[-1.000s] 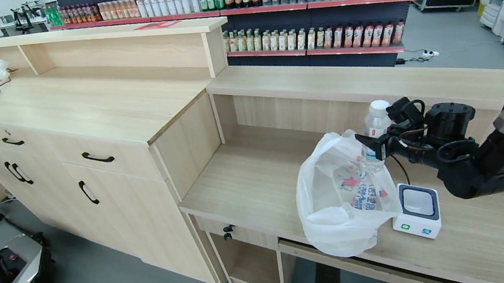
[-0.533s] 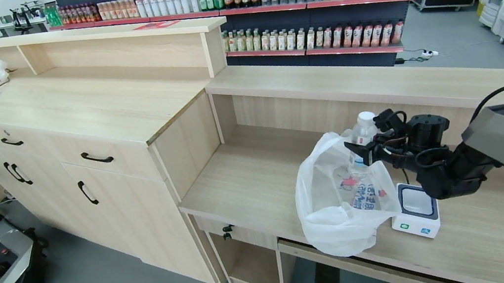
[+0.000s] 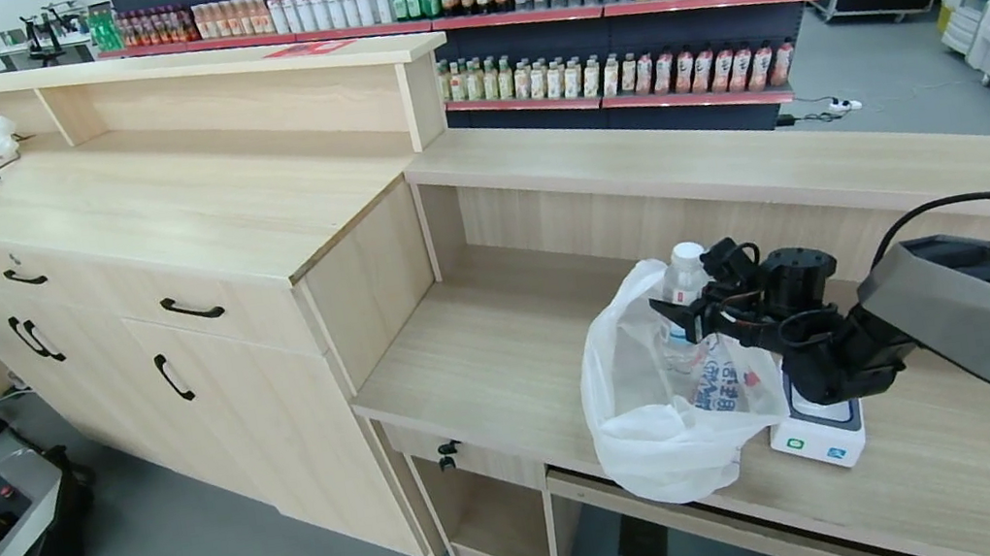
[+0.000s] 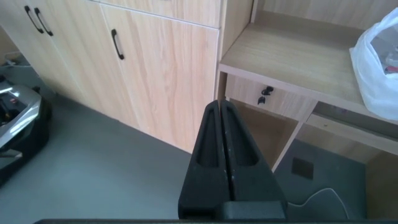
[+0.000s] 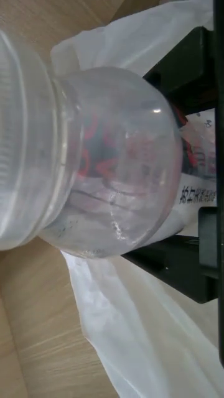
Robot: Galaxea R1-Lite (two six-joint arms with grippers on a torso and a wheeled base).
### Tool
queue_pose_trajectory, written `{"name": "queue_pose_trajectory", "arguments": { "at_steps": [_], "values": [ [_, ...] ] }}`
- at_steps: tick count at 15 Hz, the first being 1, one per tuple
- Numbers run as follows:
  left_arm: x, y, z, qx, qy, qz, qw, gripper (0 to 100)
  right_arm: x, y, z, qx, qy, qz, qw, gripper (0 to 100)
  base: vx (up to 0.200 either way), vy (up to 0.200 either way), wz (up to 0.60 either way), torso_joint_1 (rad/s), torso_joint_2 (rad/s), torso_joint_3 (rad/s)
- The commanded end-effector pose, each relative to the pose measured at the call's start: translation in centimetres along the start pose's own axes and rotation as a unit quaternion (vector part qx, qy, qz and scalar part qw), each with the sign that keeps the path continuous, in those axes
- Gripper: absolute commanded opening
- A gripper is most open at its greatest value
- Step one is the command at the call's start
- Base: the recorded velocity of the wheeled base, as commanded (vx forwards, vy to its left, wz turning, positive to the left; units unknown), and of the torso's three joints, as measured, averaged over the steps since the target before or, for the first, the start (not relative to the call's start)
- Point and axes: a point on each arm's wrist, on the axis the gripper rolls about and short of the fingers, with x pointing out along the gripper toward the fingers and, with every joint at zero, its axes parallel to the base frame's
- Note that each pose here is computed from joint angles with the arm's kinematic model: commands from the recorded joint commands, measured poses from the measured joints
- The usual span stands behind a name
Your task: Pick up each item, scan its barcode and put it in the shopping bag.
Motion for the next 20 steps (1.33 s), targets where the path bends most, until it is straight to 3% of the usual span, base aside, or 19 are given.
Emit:
{"name": "queue_pose_trajectory", "arguments": {
  "at_steps": [1, 14, 15, 19, 20],
  "values": [
    [0.0, 0.0, 0.0, 0.0, 0.0, 0.0, 1.0, 0, 0.6, 0.1, -1.2, 0.001, 0.001, 0.008, 1.0, 0, 0.0, 0.0, 0.0, 0.0, 0.0, 0.0],
    [0.0, 0.0, 0.0, 0.0, 0.0, 0.0, 1.0, 0, 0.8, 0.2, -3.6, -0.002, 0.021, 0.029, 0.999, 0, 0.0, 0.0, 0.0, 0.0, 0.0, 0.0],
    [0.0, 0.0, 0.0, 0.0, 0.0, 0.0, 1.0, 0, 0.7, 0.3, -3.9, -0.007, 0.024, 0.03, 0.999, 100, 0.0, 0.0, 0.0, 0.0, 0.0, 0.0],
    [0.0, 0.0, 0.0, 0.0, 0.0, 0.0, 1.0, 0, 0.7, 0.2, -3.4, -0.017, 0.018, 0.03, 0.999, 100, 0.0, 0.0, 0.0, 0.0, 0.0, 0.0],
    [0.0, 0.0, 0.0, 0.0, 0.0, 0.0, 1.0, 0, 0.6, 0.0, -2.0, -0.021, 0.011, 0.028, 0.999, 100, 0.0, 0.0, 0.0, 0.0, 0.0, 0.0]
  ]
}}
